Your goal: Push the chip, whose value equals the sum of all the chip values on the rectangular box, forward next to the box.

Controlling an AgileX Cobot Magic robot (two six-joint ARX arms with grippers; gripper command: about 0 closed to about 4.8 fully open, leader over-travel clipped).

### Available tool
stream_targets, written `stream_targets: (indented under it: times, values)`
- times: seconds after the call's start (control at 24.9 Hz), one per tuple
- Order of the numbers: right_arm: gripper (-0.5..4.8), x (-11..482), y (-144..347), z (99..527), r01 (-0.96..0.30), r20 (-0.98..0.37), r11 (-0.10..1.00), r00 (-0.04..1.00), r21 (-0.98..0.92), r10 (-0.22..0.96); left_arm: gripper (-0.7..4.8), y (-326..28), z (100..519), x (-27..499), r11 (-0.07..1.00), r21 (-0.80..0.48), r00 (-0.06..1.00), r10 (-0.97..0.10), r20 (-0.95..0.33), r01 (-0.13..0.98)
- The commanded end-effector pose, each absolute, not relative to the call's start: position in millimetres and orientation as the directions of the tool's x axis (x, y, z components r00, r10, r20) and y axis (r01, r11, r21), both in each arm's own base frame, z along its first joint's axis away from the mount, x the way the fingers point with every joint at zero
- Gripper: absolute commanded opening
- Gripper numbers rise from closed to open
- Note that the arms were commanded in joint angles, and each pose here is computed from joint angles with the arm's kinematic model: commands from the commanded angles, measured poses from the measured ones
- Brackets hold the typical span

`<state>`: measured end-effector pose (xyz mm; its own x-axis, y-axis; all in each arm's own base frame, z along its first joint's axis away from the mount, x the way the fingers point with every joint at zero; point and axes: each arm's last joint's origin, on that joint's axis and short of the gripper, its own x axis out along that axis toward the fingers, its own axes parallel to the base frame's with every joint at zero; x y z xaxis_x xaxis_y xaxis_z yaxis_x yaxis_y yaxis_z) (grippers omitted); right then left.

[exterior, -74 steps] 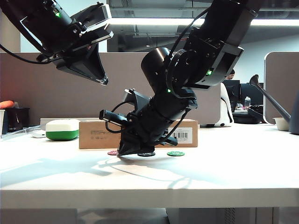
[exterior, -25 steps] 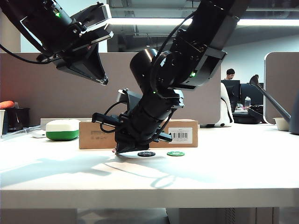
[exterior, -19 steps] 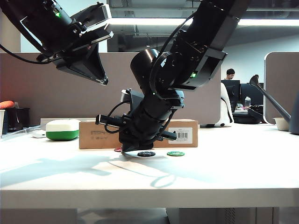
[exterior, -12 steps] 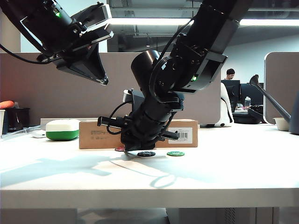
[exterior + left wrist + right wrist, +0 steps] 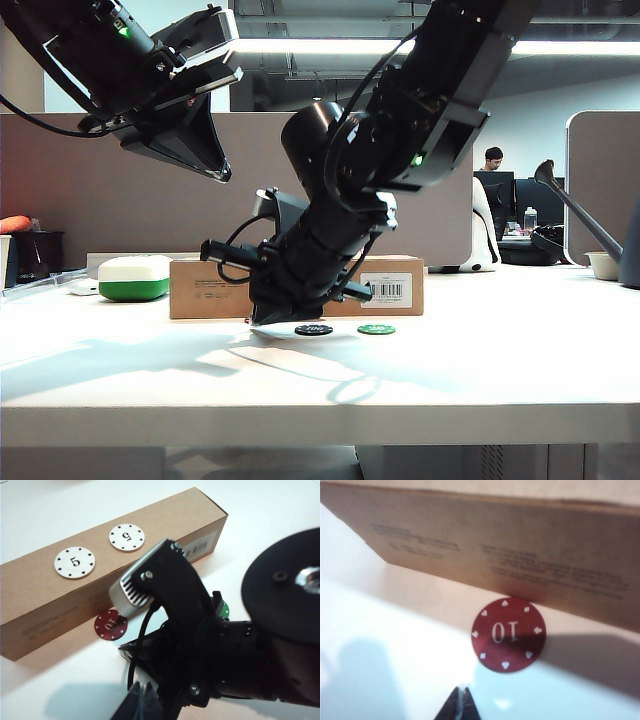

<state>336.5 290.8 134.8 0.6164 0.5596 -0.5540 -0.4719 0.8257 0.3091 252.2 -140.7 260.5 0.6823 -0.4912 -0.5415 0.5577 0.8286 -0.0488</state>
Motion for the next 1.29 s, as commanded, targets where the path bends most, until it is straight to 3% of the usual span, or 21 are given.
stream_targets:
  times: [0.04,0.36,0.72,0.96,1.29]
  values:
    - [-0.05,338,290,151,-0.464,-0.511,0.833,0.658,0.302,0.552,-0.05,-141,263,253,0.825,-0.046,0.688,-0.499,-0.527,0.564]
    - [-0.04,336,278,181,-0.422,-0.493,0.865,0.711,0.272,0.502,-0.05,-141,263,253,0.825,-0.046,0.688,-0.499,-0.527,0.564]
    - [-0.05,327,237,222,-0.343,-0.609,0.917,0.69,0.202,0.392,-0.05,-141,263,253,0.825,-0.046,0.688,-0.499,-0.527,0.564]
    - [-0.05,299,221,266,-0.362,-0.596,0.925,0.721,0.11,0.353,-0.05,-141,263,253,0.825,-0.046,0.688,-0.499,-0.527,0.564]
    - [-0.05,241,189,274,-0.363,-0.572,0.923,0.734,0.125,0.367,-0.05,-141,263,253,0.825,-0.046,0.688,-0.499,-0.527,0.564]
